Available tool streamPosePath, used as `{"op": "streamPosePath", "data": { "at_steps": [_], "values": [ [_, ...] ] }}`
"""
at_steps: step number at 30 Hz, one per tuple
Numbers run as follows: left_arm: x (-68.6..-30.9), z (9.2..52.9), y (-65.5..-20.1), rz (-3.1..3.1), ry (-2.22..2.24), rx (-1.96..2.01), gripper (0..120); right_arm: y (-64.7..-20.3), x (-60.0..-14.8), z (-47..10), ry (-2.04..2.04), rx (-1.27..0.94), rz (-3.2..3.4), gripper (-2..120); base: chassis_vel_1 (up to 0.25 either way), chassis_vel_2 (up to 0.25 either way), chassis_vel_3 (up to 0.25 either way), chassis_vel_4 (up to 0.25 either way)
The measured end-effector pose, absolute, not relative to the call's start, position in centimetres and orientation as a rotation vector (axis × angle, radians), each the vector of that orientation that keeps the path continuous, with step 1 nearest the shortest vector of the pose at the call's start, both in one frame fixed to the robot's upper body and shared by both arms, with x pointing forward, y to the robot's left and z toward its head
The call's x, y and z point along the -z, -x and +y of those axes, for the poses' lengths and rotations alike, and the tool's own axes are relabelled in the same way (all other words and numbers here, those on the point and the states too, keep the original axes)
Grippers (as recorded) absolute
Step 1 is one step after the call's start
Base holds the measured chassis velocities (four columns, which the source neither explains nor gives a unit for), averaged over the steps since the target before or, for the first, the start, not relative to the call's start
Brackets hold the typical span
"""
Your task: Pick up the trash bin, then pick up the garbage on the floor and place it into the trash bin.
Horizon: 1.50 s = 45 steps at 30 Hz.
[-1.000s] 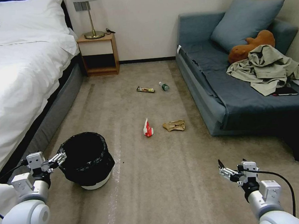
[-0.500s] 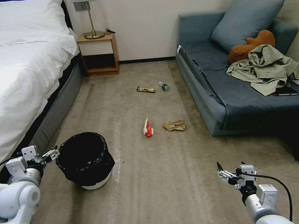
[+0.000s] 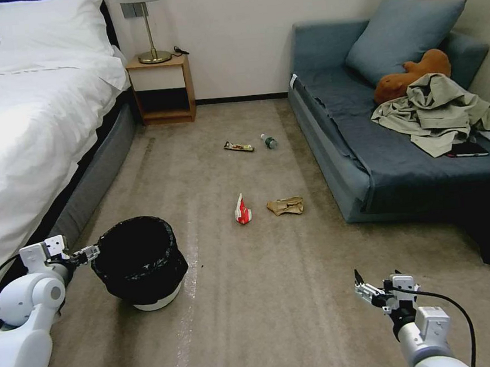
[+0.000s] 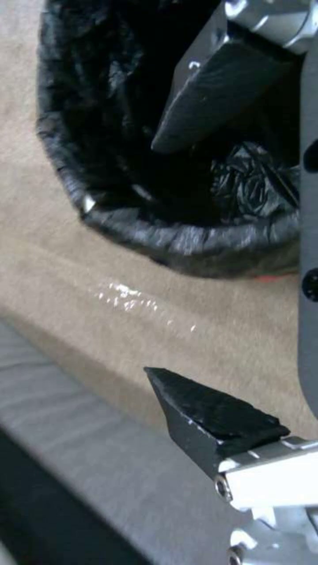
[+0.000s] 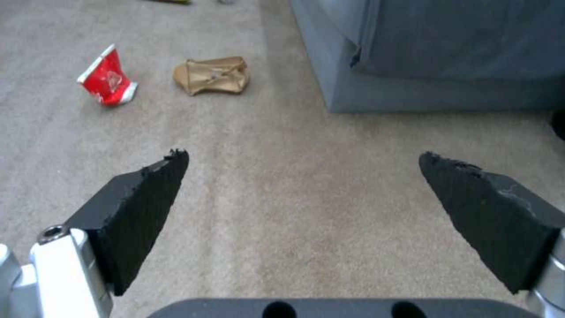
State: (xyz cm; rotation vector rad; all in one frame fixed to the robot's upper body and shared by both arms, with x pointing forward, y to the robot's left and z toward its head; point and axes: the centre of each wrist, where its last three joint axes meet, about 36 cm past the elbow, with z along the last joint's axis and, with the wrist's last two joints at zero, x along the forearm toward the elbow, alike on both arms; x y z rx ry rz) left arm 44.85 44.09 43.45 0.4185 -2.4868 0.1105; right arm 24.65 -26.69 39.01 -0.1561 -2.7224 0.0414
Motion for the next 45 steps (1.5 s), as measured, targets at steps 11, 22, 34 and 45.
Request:
{"op": "streamPosePath", "data": {
  "at_steps": [11, 22, 34, 45],
  "values": [
    [-39.7, 43.4, -47.5, -2.437, -0.391, -0.091, 97, -25.4, -38.0, -26.3, 0.16, -0.038, -2.707, 100, 0.0, 0.0, 0.0, 0.0],
    [-37.0, 43.9, -49.0, -2.399, -0.41, -0.069, 75, -26.5, -36.8, -25.7, 0.147, -0.019, -2.682, 100, 0.0, 0.0, 0.0, 0.0],
    [-36.5, 43.6, -48.6, -2.422, -0.368, -0.09, 32, -27.0, -36.8, -25.7, 0.137, -0.003, -2.675, 100, 0.0, 0.0, 0.0, 0.0],
    [-37.4, 43.4, -46.5, -2.489, -0.281, -0.084, 7, -27.0, -36.7, -25.4, 0.13, 0.018, -2.661, 100, 0.0, 0.0, 0.0, 0.0]
  ]
}}
